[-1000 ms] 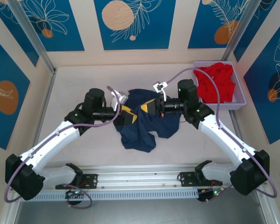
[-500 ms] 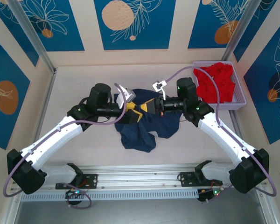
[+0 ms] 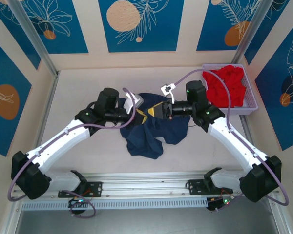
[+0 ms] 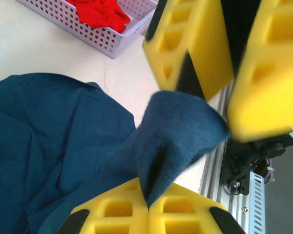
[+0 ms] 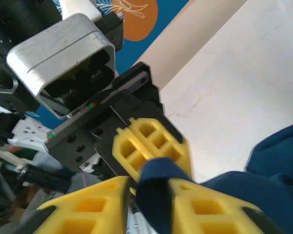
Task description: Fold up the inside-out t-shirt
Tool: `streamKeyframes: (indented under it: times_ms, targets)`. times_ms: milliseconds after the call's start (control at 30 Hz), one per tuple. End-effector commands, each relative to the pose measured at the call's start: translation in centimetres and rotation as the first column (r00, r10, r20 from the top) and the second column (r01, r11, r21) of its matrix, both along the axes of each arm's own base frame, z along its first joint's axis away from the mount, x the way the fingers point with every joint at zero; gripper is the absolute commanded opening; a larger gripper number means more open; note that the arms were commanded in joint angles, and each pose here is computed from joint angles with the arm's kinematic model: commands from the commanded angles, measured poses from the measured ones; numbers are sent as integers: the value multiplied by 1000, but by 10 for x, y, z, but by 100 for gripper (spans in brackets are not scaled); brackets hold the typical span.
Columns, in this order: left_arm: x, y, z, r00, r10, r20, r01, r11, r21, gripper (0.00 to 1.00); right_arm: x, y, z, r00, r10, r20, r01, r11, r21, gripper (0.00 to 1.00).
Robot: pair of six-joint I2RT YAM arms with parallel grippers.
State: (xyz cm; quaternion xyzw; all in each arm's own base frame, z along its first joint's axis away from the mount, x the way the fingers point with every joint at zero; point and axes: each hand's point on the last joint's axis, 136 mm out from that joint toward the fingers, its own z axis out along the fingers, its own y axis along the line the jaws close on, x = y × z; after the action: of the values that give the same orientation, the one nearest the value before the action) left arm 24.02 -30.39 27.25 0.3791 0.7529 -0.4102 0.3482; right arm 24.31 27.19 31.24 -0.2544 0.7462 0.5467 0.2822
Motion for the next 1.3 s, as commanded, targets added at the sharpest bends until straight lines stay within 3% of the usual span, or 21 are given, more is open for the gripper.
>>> streamKeyframes:
  times_ms: [0,133,333,900,1100,1267]
  targets:
    - [0,10,25,1000,-1,-11,-1,991,-134,0,4,-20,-7,995,-93,31,95,994,-47,38]
    - [0,18,28,1000,1,-30,-6,984,-181,0,11,-34,-43,983,-166,82,177,973,-150,44]
    - [0,24,29,999,14,-34,-20,981,-191,0,18,-38,-86,981,-186,55,193,958,-212,47]
    - [1,25,26,999,19,-44,-27,983,-184,0,18,-24,-109,995,-96,-12,92,980,-174,46]
    - [3,28,15,998,41,-52,-48,987,-153,0,26,-20,-108,994,-112,-16,107,976,-190,24]
    - [11,36,-20,990,115,-78,-120,990,-70,0,34,-36,-109,976,-208,-57,188,950,-248,9]
